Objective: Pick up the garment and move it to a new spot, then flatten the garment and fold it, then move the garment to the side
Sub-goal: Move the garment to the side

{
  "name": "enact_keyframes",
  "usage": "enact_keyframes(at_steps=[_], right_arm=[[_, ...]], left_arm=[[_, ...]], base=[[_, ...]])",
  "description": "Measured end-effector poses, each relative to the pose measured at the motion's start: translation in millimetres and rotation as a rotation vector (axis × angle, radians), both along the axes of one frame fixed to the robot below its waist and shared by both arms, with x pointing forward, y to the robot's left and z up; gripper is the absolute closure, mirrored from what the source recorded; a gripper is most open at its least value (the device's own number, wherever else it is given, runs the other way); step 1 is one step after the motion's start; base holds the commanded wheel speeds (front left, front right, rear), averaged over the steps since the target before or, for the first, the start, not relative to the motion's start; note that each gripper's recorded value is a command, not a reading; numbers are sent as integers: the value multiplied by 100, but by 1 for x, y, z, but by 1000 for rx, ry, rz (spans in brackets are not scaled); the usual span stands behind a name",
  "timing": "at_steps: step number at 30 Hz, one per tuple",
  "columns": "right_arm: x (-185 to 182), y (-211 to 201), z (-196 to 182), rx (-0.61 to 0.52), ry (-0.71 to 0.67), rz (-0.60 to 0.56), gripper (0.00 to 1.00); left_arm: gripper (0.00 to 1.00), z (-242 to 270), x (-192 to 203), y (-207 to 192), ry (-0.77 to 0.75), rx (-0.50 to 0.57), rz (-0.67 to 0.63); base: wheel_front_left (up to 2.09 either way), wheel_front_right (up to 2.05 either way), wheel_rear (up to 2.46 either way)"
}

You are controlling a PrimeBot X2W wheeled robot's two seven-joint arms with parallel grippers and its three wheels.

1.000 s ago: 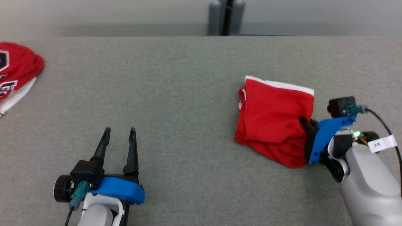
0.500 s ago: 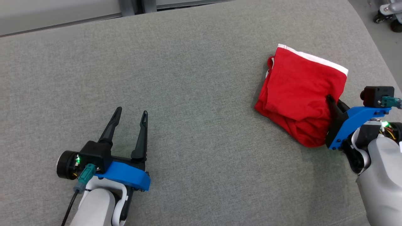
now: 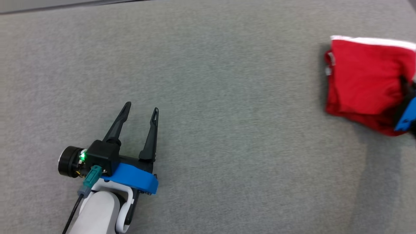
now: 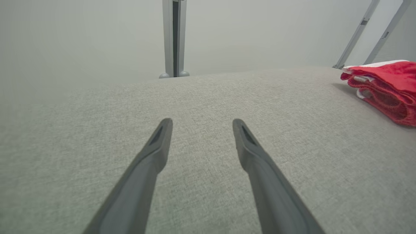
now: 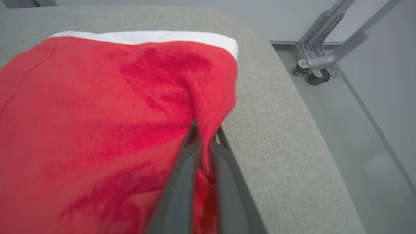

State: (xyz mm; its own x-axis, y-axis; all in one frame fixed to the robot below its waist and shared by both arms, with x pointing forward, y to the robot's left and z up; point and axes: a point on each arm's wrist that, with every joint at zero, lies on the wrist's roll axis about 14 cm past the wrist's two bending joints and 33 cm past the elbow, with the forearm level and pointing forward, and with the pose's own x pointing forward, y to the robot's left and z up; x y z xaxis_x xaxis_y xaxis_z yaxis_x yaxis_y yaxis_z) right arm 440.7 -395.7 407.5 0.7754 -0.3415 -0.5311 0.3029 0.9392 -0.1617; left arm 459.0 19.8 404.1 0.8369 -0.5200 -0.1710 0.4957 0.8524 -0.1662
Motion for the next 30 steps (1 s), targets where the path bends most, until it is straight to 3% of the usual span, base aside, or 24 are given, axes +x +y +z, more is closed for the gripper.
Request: enact_keyframes(at_steps=[4,12,14,15,16,22,30], right_arm=[[15,-23,8,-110,59,17,100],[50,-32,17,-199,84,39,97],[57,-34,19,-224,82,45,61],[62,-33,22,-234,64,49,18],[66,-33,27,-247,43,51,0],[82,-17,32,-298,-26,105,0],[93,16,48,-277,-158,168,0]], left_arm=[[0,-4,-1,20,9,23,46],[0,-18,-12,40,56,46,95],[0,-20,-12,43,62,49,101],[0,-21,-12,45,64,51,103],[0,-22,-12,45,65,52,105],[0,-23,-13,46,71,51,111],[0,-10,-9,42,33,29,112]], base=[[0,0,0],[0,0,0],[0,0,0],[0,0,0],[0,0,0],[0,0,0],[0,0,0]])
